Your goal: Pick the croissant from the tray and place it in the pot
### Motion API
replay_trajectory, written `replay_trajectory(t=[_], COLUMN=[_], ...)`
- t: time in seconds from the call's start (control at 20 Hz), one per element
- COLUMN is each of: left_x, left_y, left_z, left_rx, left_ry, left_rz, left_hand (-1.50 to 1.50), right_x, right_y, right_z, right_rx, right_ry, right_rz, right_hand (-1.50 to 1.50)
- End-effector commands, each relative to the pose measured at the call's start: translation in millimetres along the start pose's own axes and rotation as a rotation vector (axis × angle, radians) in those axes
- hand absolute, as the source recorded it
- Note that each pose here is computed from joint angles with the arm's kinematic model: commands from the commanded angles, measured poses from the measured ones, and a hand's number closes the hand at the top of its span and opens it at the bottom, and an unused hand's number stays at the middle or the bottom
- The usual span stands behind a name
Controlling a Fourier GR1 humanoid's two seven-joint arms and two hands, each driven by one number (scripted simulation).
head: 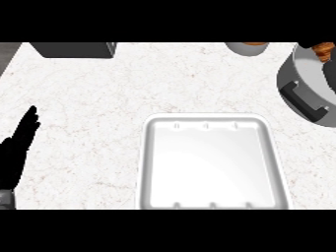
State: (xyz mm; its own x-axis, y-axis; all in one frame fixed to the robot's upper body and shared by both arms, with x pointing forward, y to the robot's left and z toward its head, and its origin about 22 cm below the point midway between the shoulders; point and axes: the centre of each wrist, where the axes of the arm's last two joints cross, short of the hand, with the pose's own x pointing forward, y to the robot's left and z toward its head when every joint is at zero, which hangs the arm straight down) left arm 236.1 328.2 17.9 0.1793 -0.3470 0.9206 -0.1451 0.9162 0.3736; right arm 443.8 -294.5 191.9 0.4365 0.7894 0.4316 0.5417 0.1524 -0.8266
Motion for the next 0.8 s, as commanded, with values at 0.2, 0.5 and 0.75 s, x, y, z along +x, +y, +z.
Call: replay_trajectory(t=[0.2,0.5,0.75], left_x=[7,11,14], left_y=[2,-13,-7], left_z=[-19,-5,-8], left_rx=[-0.008,-0.031,-0.058], left_ry=[-0.023,-0.054,-0.052], left_rz=[-0.007,-0.006,-0.008], left_hand=[0.00,0.00,0.00], right_x=[-51,-94,-118], right_y=[2,-12,-8], right_z=[-32,-50,-48], right_rx=[0.004,0.010,0.051], right_ry=[0.011,0.053,0.052], right_rz=[0.008,0.081,0.129], right_hand=[1.50,1.50,1.50])
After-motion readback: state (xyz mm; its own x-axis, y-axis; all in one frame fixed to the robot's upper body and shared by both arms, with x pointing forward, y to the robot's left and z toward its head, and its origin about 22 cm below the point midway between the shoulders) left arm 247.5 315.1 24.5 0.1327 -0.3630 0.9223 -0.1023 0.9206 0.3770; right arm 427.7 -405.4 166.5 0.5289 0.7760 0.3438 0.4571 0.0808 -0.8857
